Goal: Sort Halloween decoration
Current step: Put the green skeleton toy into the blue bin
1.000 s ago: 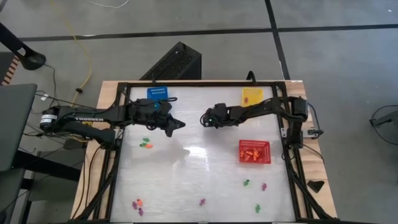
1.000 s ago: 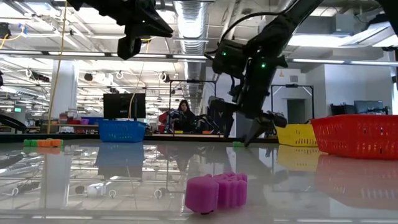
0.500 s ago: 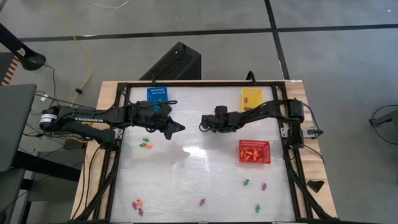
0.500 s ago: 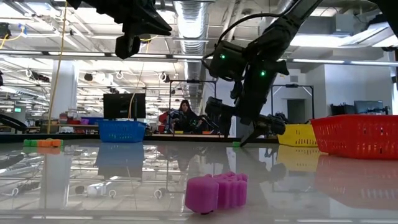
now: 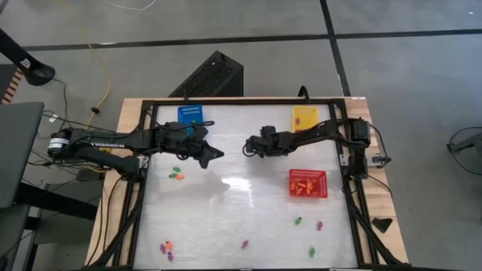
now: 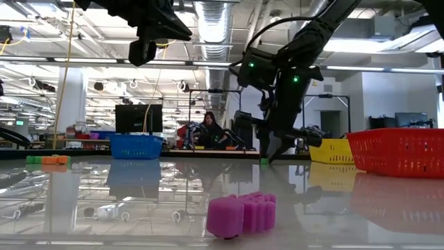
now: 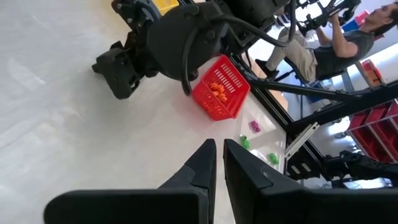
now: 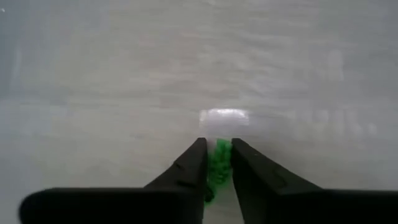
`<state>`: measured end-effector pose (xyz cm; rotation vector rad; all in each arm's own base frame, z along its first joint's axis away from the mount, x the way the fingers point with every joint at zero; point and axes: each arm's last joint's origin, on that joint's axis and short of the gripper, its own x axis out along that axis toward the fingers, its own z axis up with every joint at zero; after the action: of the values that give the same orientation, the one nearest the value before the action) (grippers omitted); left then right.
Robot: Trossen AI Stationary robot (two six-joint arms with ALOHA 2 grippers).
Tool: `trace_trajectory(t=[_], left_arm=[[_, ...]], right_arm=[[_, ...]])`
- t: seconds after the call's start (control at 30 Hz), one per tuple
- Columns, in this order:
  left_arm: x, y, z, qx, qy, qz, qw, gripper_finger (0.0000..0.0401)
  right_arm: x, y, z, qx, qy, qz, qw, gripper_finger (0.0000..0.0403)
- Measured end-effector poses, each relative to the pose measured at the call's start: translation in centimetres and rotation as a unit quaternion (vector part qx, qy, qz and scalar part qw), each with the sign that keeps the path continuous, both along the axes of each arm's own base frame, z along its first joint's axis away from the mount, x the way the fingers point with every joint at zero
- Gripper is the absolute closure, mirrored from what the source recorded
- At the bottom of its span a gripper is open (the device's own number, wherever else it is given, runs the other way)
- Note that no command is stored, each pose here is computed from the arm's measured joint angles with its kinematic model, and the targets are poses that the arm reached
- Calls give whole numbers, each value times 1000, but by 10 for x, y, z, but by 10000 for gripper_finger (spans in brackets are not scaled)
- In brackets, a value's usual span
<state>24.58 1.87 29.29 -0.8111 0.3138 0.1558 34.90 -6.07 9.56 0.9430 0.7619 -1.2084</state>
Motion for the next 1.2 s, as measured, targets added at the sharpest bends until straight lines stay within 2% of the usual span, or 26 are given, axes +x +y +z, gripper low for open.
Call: trace_trajectory(t=[0.17, 0.33, 0.6, 0.67, 0.8, 1.03, 1.2], left_arm=[[0, 0, 0, 1, 0, 2, 1000, 382], [0, 0, 0, -1, 0, 3, 1000, 382], [0, 0, 0, -1, -1, 3, 1000, 382], [0, 0, 0, -1, -1, 3, 1000, 382], [0, 0, 0, -1, -1, 4, 1000, 382], [0, 1, 0, 9, 0, 9, 1000, 382], [0, 1, 0, 11, 0, 8, 1000, 382]], right_arm=[[1, 0, 1, 5, 2, 17, 1000, 360], [0, 1, 6, 4, -3, 25, 1000, 361], [-6, 9, 45, -12, -44, 37, 998, 373], [-9, 14, 53, -10, -46, 44, 998, 388], [-8, 27, 65, -16, -66, 61, 996, 388], [-7, 50, 64, -30, -65, 82, 994, 388], [-7, 63, 66, -71, -64, 87, 992, 388]])
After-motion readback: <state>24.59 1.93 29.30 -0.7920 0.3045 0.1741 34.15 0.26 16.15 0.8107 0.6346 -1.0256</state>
